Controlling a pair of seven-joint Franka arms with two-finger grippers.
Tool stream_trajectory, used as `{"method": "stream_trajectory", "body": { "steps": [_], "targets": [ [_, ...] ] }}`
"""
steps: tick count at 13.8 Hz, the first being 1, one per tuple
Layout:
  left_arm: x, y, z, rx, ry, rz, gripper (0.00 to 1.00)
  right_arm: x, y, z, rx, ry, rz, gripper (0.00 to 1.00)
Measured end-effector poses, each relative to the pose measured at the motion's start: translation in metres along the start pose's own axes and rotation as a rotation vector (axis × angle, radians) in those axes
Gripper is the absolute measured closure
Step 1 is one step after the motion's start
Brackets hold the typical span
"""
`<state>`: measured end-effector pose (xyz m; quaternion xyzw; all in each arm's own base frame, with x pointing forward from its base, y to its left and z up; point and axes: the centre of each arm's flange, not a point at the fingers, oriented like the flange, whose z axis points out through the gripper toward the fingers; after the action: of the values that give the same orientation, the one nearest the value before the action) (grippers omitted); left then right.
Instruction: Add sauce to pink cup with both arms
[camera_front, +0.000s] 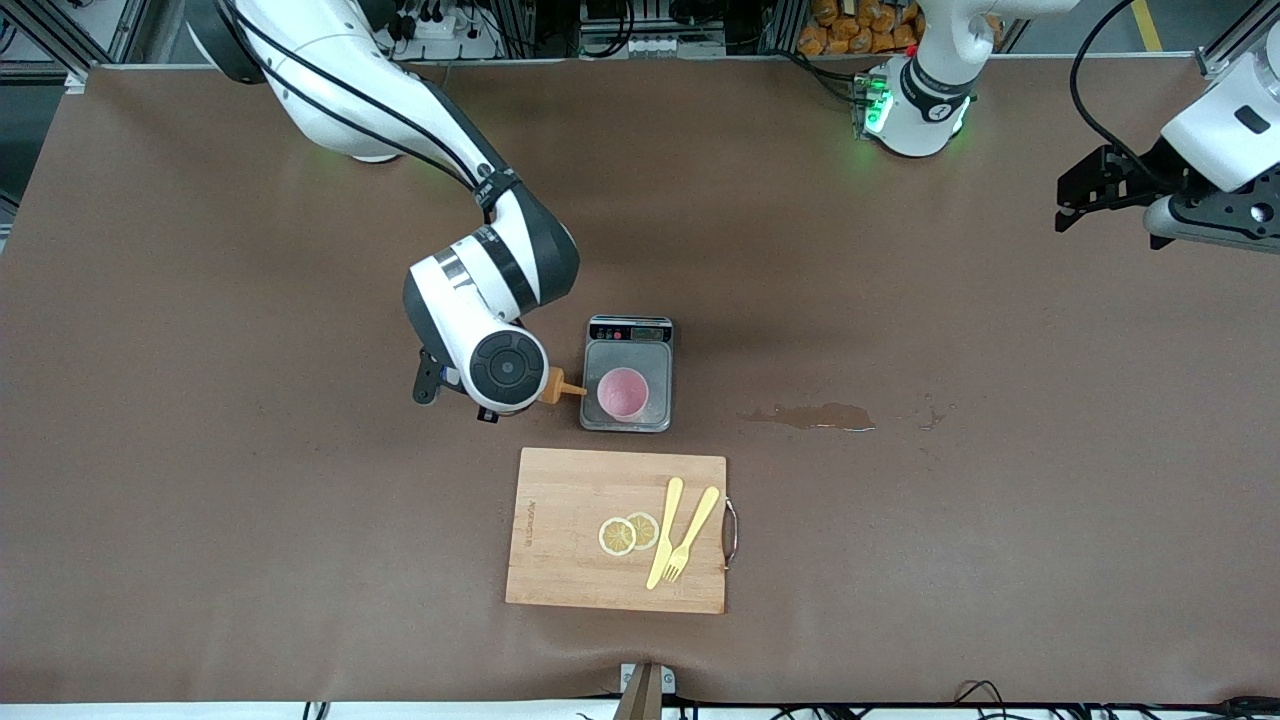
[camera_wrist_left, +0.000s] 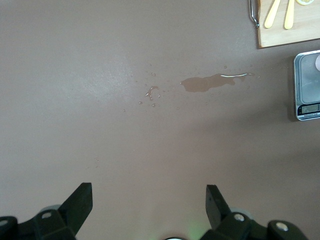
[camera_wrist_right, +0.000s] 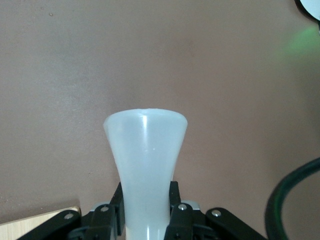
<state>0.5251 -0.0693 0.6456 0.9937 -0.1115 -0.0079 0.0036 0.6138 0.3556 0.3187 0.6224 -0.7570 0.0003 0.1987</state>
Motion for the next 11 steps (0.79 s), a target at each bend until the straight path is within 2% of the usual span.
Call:
{"method": "stream_trajectory", "body": {
  "steps": [4, 8, 11],
  "targets": [
    [0.000, 0.000, 0.000, 0.000, 0.000, 0.000, 0.00, 0.023, -0.016, -0.013, -0.083, -0.138, -0.034, 0.63],
    [0.000, 0.000, 0.000, 0.000, -0.001, 0.000, 0.00, 0.041, -0.026, -0.024, -0.111, -0.209, -0.029, 0.63],
    [0.000, 0.000, 0.000, 0.000, -0.001, 0.000, 0.00, 0.067, -0.041, -0.034, -0.155, -0.326, -0.059, 0.63]
  ]
}}
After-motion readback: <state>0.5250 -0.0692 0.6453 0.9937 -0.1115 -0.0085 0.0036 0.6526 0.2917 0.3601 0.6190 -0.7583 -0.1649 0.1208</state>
